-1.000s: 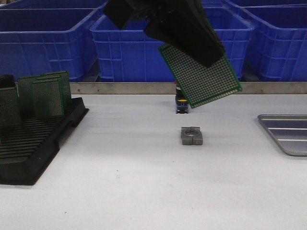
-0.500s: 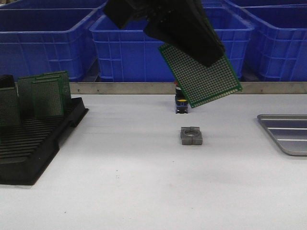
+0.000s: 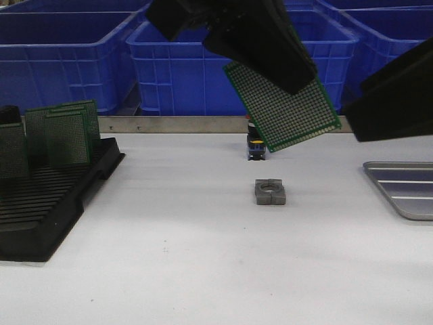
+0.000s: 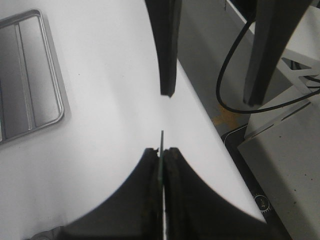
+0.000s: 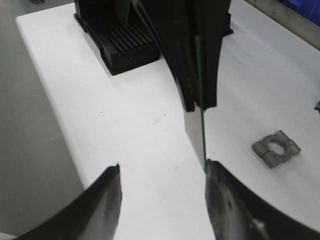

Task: Place circuit board on tray
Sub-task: 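Grasp the board's edge with the right gripper and open the left gripper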

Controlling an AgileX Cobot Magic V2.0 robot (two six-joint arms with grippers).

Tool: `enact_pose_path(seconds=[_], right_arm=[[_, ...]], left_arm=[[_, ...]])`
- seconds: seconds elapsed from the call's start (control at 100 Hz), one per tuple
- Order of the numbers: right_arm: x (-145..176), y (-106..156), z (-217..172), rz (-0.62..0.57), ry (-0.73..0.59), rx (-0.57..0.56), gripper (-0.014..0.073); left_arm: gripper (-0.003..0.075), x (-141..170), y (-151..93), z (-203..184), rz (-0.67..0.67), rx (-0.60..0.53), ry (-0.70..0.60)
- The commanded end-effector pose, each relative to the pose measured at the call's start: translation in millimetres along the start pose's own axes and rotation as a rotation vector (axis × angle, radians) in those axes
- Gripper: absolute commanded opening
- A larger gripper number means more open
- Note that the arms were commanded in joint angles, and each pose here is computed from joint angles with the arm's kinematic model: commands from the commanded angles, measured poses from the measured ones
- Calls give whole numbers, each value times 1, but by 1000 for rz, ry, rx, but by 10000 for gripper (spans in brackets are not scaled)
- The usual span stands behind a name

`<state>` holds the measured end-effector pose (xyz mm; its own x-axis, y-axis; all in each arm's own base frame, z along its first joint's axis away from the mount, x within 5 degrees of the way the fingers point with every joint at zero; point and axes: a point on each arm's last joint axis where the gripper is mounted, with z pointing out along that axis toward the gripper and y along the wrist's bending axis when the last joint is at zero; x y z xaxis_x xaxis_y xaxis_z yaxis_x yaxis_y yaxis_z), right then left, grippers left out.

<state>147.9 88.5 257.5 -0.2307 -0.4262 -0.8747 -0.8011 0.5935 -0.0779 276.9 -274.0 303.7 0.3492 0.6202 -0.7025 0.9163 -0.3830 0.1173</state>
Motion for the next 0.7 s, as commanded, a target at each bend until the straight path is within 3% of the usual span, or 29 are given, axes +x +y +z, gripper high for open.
enact_pose_path(seconds=[0.0,0.49,0.58,0.69], right_arm=[[-13,-7,5,-15,-60,18,407],[-9,-23,40,53,-53,-33,400],[-14,-25,41,48,-63,-32,333],[-15,-25,41,47,-66,-34,179]], left_arm=[[-20,-27,-12,-20,31,9,-85],[-20,-27,-12,-20,31,9,-85],[-20,-27,-12,-20,31,9,-85],[-20,-27,-12,-20,31,9,-85]])
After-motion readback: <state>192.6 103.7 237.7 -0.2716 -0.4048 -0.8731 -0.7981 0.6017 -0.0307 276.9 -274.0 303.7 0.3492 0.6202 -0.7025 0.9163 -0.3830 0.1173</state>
